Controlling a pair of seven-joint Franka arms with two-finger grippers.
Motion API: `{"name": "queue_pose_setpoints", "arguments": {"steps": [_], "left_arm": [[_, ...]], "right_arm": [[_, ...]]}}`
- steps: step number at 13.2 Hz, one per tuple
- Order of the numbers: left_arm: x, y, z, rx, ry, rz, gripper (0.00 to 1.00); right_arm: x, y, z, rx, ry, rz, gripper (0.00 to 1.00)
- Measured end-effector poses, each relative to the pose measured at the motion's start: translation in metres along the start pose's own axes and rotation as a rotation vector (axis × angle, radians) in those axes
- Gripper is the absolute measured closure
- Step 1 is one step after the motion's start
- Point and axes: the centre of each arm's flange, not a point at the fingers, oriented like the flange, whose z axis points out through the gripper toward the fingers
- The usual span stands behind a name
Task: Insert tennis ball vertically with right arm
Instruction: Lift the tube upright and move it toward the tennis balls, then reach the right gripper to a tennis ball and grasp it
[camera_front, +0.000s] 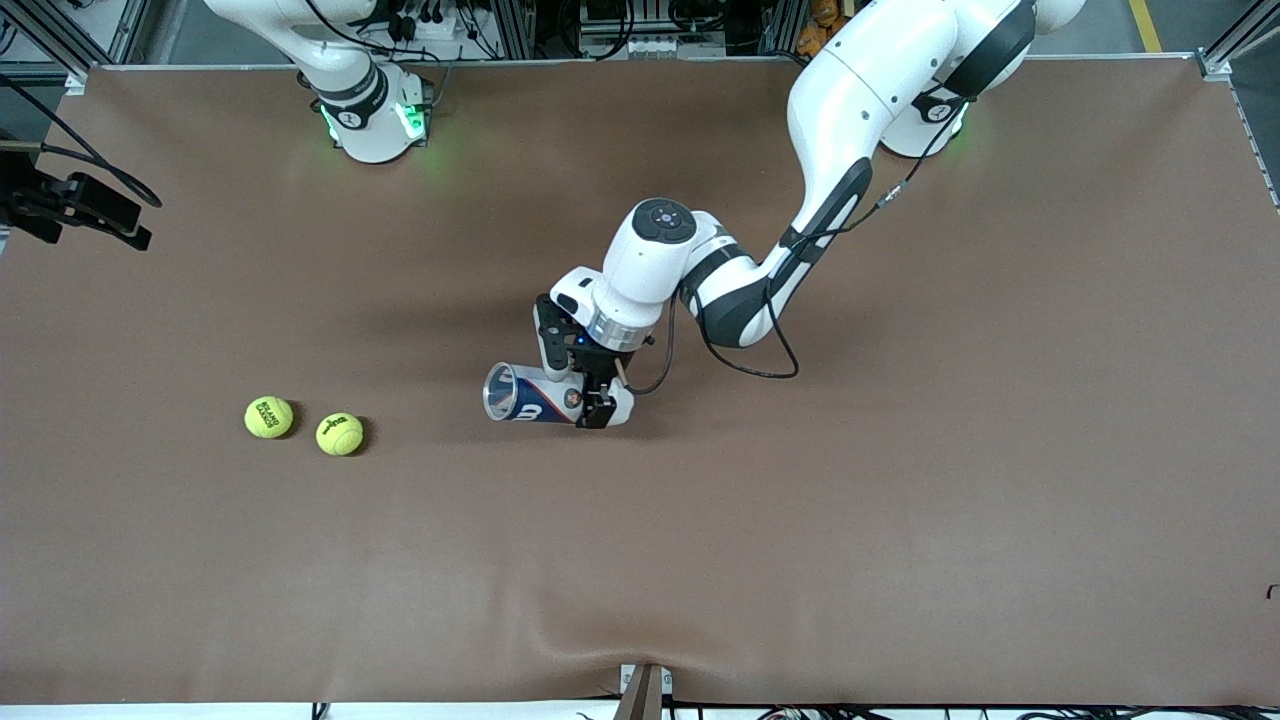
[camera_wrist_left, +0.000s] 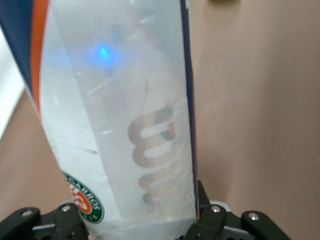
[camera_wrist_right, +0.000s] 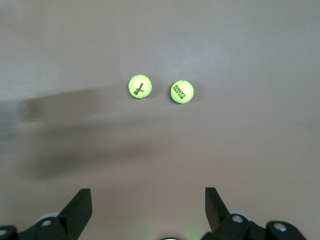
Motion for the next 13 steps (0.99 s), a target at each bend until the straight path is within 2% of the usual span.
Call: {"name": "queue_pose_setpoints", "arguments": {"steps": [3, 6, 8, 11, 13], "left_arm": [[-0.005, 0.003, 0.01, 0.017, 0.138, -0.089, 0.27], [-0.018, 0.009, 0.025, 0.032, 0.272, -0.157, 0.26], [-0.03, 0.014, 0.037, 0.033, 0.32, -0.201, 0.26], [-0.057, 0.035, 0.063, 0.037, 0.405, -0.25, 0.26], [-0.072, 0.043, 0.076, 0.042, 0.436, -0.266, 0.26]], "right_arm": [[0.002, -0.001, 0.003, -0.001, -0.007, -0.003, 0.0], [0.022, -0.001, 0.035, -0.007, -0.065, 0.001, 0.0], [0.046, 0.002, 0.072, -0.021, -0.107, 0.009, 0.0], [0.08, 0.013, 0.13, -0.099, -0.148, 0.013, 0.0], [0.1, 0.01, 0.164, -0.104, -0.148, 0.009, 0.0]]}}
